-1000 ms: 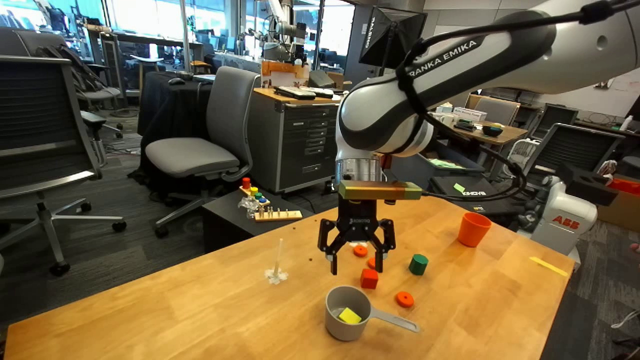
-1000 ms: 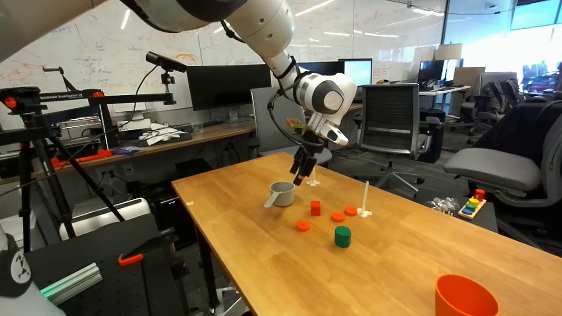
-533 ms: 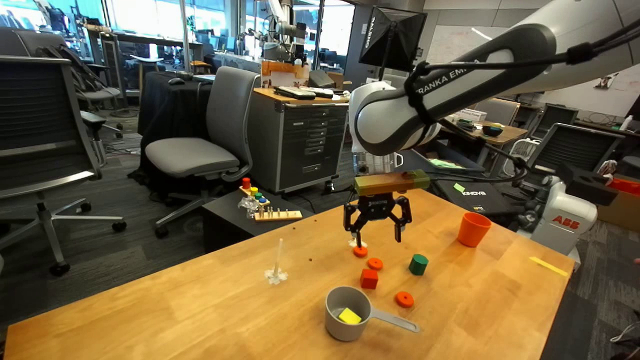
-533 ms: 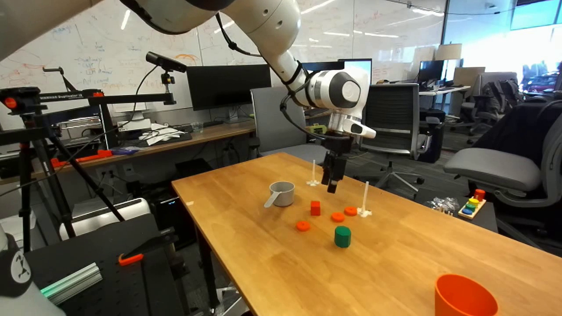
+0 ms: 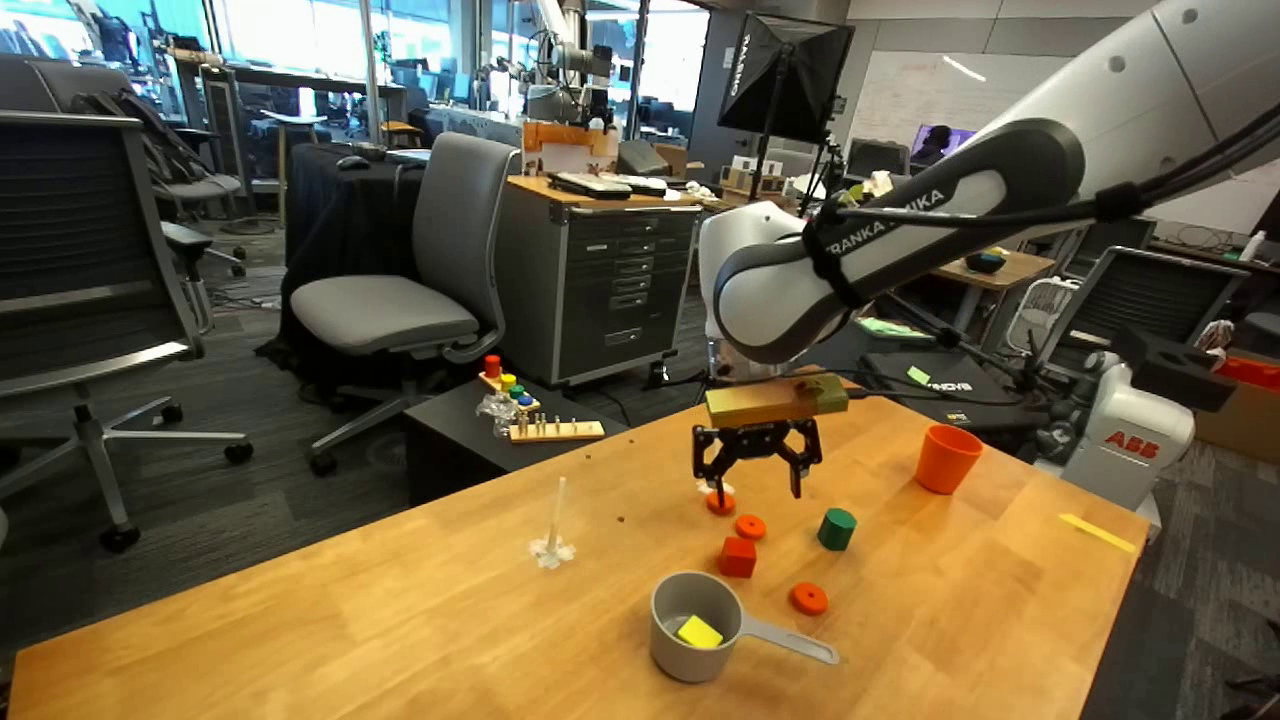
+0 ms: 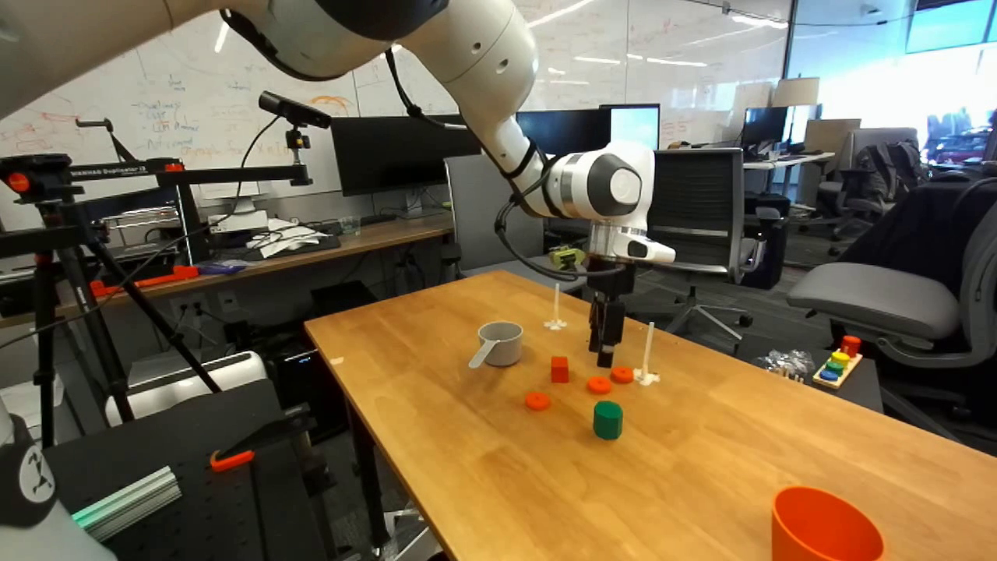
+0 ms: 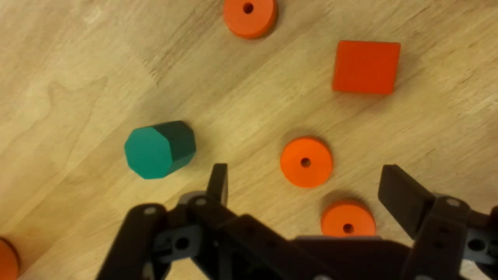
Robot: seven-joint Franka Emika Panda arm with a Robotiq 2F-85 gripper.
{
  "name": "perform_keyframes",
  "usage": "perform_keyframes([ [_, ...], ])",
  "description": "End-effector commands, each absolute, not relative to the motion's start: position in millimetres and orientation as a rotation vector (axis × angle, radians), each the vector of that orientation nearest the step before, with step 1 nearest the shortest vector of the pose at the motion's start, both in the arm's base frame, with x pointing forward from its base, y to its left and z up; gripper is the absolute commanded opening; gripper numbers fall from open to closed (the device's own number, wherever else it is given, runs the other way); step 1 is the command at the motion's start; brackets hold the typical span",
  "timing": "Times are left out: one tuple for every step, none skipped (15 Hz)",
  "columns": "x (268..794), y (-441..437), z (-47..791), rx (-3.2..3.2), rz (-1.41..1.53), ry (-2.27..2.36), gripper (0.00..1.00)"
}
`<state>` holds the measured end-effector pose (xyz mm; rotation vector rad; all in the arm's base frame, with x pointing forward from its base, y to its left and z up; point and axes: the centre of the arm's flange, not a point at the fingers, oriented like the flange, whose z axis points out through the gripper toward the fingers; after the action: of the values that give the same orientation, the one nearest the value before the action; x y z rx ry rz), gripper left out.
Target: Move the orange cup to the right, place the orange, yellow and green blocks in the grey measuring cup
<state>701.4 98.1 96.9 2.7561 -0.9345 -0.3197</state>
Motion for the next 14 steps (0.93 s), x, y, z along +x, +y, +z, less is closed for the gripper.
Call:
perform_keyframes([
  [699.0,108.0,82.0,2.730,-0.276,-0.974,1.00],
  [697.6,110.8,78.5,2.730,-0.273,-0.978,1.00],
  [695.8,114.1,75.0,2.730,-0.274,-0.981,1.00],
  [694.6,117.0,72.8,2.729,-0.268,-0.983,1.00],
  [693.1,121.1,71.2,2.729,-0.262,-0.981,1.00],
  [692.2,124.6,69.9,2.729,-0.257,-0.981,1.00],
  [691.4,128.5,69.0,2.731,-0.249,-0.979,1.00],
  [690.2,132.5,68.1,2.731,-0.245,-0.980,1.00],
  [689.0,135.8,66.9,2.730,-0.244,-0.979,1.00],
  [687.8,139.2,65.9,2.731,-0.240,-0.978,1.00],
  [686.8,141.7,64.7,2.730,-0.240,-0.980,1.00],
  [685.5,143.1,63.4,2.730,-0.243,-0.984,1.00],
  [684.3,144.0,62.6,2.730,-0.243,-0.987,1.00],
  [682.2,143.4,61.5,2.731,-0.249,-0.994,1.00],
])
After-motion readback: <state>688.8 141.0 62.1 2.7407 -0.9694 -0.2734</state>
